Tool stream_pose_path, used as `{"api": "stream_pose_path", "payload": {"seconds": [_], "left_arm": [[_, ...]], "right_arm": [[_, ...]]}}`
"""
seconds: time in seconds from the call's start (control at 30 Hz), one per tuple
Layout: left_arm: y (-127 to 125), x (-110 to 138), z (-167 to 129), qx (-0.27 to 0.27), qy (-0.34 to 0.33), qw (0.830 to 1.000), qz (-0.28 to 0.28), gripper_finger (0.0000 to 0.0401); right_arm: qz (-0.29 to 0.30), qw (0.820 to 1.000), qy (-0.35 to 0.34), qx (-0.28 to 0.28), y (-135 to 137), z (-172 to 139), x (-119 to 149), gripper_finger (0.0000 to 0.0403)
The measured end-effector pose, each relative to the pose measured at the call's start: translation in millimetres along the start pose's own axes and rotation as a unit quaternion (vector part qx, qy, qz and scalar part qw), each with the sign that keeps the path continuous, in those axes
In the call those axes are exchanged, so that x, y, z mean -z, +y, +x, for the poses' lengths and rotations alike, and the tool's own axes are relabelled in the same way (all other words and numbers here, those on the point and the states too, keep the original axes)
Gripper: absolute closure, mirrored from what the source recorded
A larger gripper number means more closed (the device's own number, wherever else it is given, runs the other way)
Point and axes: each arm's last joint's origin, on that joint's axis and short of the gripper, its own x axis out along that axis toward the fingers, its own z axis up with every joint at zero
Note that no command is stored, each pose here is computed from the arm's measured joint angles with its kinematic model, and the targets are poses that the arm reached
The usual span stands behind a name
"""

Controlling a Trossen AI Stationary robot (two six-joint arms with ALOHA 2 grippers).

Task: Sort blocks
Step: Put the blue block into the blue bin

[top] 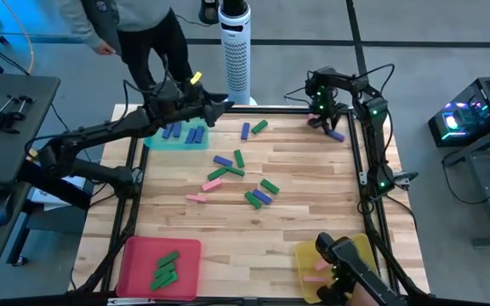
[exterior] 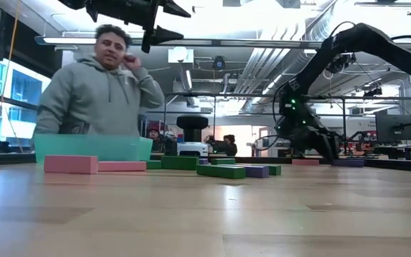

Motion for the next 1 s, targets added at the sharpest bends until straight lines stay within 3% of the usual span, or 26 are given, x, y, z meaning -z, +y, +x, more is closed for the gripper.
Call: {"api": "stream_pose_path", "payload": {"seconds": [0.2, 0.4, 0.53, 0.77, 1.0], "left_arm": [[-4, -6, -7, 0.009, -0.011, 1.0, 0.018, 0.0133], [-5, -6, -9, 0.016, -0.01, 1.0, 0.019, 0.0133], [-5, -5, -9, 0.02, -0.003, 0.999, 0.03, 0.0133], [-7, -4, -10, 0.053, 0.019, 0.998, 0.034, 0.0133], [-13, -8, -28, 0.063, 0.035, 0.996, 0.06, 0.0133]], "right_arm": [[-0.061, 0.991, -0.043, -0.11, 41, -14, 4, 0.0265], [-0.088, 0.991, -0.086, -0.047, 75, -38, 26, 0.0264], [-0.113, 0.99, -0.087, 0.002, 91, -39, 29, 0.024], [-0.054, 0.99, -0.103, 0.074, 119, -27, 26, 0.0165], [-0.03, 0.986, -0.127, 0.102, 150, -10, 24, 0.0159]]}}
